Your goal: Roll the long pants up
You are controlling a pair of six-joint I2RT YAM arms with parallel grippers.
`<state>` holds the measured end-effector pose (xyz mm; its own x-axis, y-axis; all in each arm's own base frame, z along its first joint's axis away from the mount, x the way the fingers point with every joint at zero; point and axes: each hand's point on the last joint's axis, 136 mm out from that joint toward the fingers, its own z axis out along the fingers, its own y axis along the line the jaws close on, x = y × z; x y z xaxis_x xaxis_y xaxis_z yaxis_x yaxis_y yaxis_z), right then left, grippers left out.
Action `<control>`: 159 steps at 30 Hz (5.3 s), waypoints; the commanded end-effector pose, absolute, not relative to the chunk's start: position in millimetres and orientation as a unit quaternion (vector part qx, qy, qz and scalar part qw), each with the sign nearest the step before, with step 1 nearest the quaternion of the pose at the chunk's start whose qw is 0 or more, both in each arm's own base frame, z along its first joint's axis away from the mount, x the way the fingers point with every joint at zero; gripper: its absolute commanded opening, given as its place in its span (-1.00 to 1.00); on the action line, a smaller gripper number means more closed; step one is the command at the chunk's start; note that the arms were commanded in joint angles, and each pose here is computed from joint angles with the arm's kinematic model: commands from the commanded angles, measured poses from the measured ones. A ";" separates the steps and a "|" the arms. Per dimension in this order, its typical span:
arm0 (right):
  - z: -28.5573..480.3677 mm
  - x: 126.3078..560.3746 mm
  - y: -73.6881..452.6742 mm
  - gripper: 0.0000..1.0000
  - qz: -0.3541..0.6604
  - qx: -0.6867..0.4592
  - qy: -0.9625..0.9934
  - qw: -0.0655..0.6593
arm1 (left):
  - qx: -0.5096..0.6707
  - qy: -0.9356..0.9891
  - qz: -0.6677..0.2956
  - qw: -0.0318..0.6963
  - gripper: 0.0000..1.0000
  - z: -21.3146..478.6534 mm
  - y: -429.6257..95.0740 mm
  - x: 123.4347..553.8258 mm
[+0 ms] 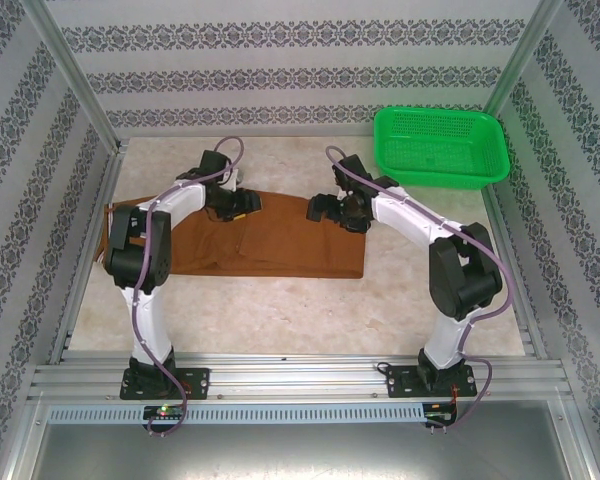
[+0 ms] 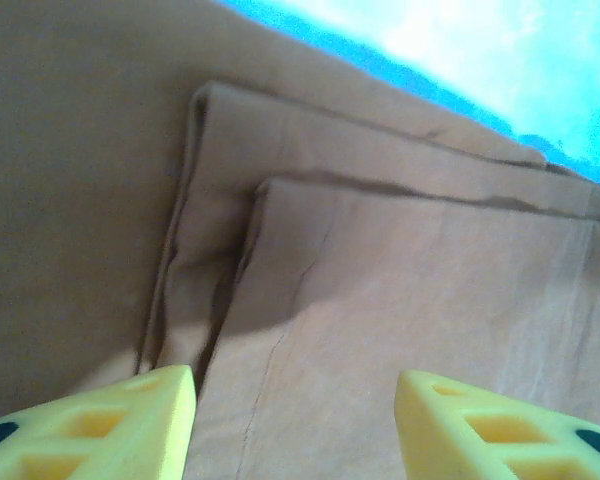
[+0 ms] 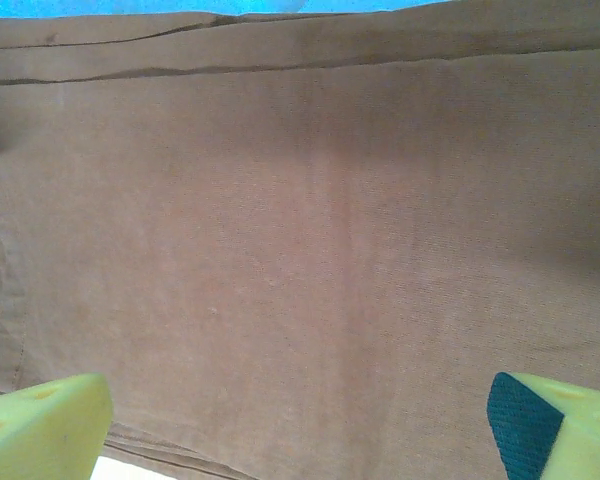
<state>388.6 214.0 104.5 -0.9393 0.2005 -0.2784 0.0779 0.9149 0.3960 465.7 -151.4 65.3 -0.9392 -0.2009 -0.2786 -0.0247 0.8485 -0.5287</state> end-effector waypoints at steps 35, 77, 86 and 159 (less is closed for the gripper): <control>55.3 401.1 233.7 0.93 0.210 0.082 0.968 0.111 | 0.007 0.950 -0.292 0.110 -0.75 31.2 -190.1 456.6; 91.7 423.3 162.0 0.96 0.227 0.124 0.953 0.155 | -0.100 0.980 -0.080 0.150 -1.00 170.2 -28.8 388.3; 73.2 433.7 187.4 0.95 0.246 0.110 0.953 0.135 | -0.222 0.962 -0.021 0.154 -1.00 191.5 79.7 371.0; 30.0 252.3 243.8 -1.00 0.210 0.010 0.977 0.043 | -0.147 0.976 -0.087 0.139 -0.57 22.6 -30.6 582.8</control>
